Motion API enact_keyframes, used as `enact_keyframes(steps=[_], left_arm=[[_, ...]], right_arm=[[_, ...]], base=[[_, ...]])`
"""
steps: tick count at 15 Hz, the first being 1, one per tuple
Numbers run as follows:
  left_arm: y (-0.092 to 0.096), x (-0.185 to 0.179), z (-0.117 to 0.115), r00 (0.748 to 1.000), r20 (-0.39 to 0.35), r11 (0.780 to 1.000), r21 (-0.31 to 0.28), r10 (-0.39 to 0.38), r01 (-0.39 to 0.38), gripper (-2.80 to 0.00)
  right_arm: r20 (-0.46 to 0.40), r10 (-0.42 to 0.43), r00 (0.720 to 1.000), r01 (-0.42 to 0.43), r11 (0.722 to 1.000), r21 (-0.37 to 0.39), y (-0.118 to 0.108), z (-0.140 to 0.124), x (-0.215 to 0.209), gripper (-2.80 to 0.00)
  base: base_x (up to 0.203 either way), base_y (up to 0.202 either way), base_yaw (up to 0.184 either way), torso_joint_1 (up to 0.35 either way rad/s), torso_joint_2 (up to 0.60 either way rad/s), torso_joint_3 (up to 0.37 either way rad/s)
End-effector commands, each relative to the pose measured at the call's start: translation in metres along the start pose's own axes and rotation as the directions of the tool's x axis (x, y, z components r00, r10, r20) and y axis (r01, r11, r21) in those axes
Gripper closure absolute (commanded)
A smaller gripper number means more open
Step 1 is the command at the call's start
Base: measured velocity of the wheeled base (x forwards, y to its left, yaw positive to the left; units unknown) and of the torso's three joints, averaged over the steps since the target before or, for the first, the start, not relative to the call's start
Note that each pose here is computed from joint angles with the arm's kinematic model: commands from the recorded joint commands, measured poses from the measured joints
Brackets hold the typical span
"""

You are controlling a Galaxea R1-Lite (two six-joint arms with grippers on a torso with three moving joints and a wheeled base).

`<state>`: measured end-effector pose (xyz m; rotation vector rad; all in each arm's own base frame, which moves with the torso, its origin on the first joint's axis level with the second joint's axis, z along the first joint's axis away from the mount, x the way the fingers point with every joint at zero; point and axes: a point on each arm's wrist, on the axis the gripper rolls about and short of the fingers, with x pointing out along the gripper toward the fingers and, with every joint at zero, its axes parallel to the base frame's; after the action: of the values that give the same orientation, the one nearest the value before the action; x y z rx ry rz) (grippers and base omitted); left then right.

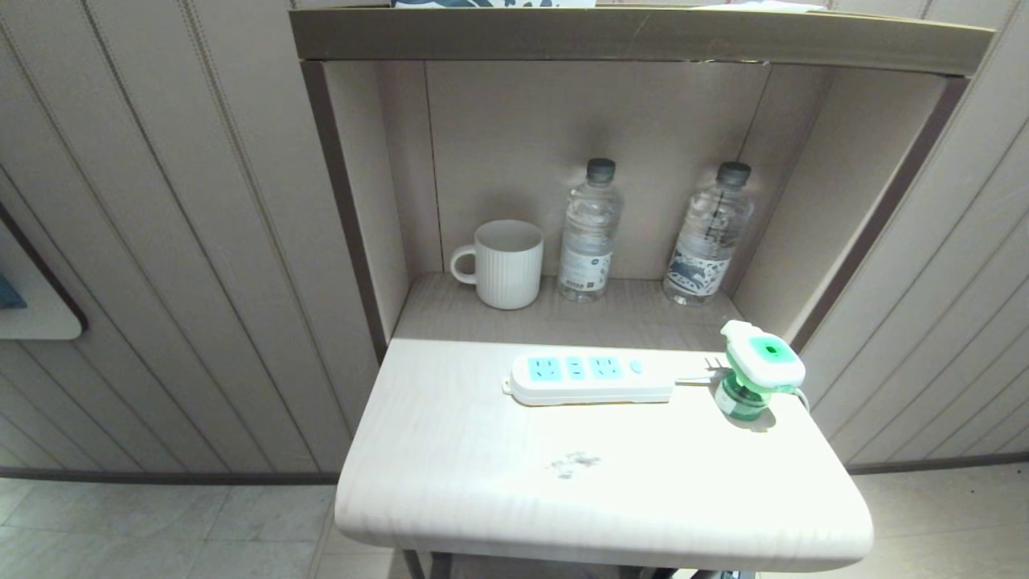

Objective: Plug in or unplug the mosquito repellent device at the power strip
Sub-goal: Pick up the mosquito repellent liquid

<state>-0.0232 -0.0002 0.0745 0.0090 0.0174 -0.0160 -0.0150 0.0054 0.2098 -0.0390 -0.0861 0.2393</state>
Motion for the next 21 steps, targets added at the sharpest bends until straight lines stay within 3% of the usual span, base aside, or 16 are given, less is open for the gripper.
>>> enact_keyframes(steps=[1, 5, 6, 9, 11, 13, 17, 21], left_arm=[[0.000, 0.000, 0.000, 1.000, -0.003, 1.000, 0.000, 0.001, -0.001, 0.00], [0.000, 0.000, 0.000, 1.000, -0.002, 1.000, 0.000, 0.000, 0.000, 0.00], [0.000, 0.000, 0.000, 1.000, -0.002, 1.000, 0.000, -0.001, 0.001, 0.00], [0.000, 0.000, 0.000, 1.000, -0.002, 1.000, 0.000, 0.001, -0.001, 0.00], [0.000, 0.000, 0.000, 1.000, -0.001, 1.000, 0.000, -0.001, 0.001, 0.00], [0.000, 0.000, 0.000, 1.000, -0.001, 1.000, 0.000, -0.001, 0.001, 0.00], [0.000, 0.000, 0.000, 1.000, -0.002, 1.000, 0.000, 0.001, -0.001, 0.00], [0.000, 0.000, 0.000, 1.000, -0.002, 1.000, 0.000, -0.001, 0.001, 0.00]], right_arm=[[-0.083, 0.049, 0.995, -0.046, 0.998, 0.030, -0.011, 0.029, 0.046, 0.00], [-0.067, 0.185, 0.980, -0.172, 0.971, 0.166, -0.013, 0.065, 0.088, 0.00], [-0.080, 0.184, 0.980, -0.167, 0.969, 0.185, -0.012, 0.066, 0.097, 0.00], [-0.114, 0.104, 0.988, -0.082, 0.980, 0.184, -0.003, 0.064, 0.129, 0.00], [-0.116, 0.071, 0.991, -0.051, 0.985, 0.168, 0.018, 0.062, 0.138, 0.00], [-0.114, -0.028, 0.993, 0.043, 0.990, 0.136, 0.041, 0.057, 0.144, 0.00], [0.002, -0.127, 0.992, 0.126, 0.983, 0.133, 0.058, 0.032, 0.156, 0.00], [0.095, -0.224, 0.970, 0.215, 0.972, 0.093, 0.056, 0.010, 0.164, 0.00]], base=[[0.000, 0.000, 0.000, 0.000, 0.00, 0.000], [0.000, 0.000, 0.000, 0.000, 0.00, 0.000], [0.000, 0.000, 0.000, 0.000, 0.00, 0.000], [0.000, 0.000, 0.000, 0.000, 0.00, 0.000], [0.000, 0.000, 0.000, 0.000, 0.00, 0.000], [0.000, 0.000, 0.000, 0.000, 0.00, 0.000], [0.000, 0.000, 0.000, 0.000, 0.00, 0.000], [0.000, 0.000, 0.000, 0.000, 0.00, 0.000]])
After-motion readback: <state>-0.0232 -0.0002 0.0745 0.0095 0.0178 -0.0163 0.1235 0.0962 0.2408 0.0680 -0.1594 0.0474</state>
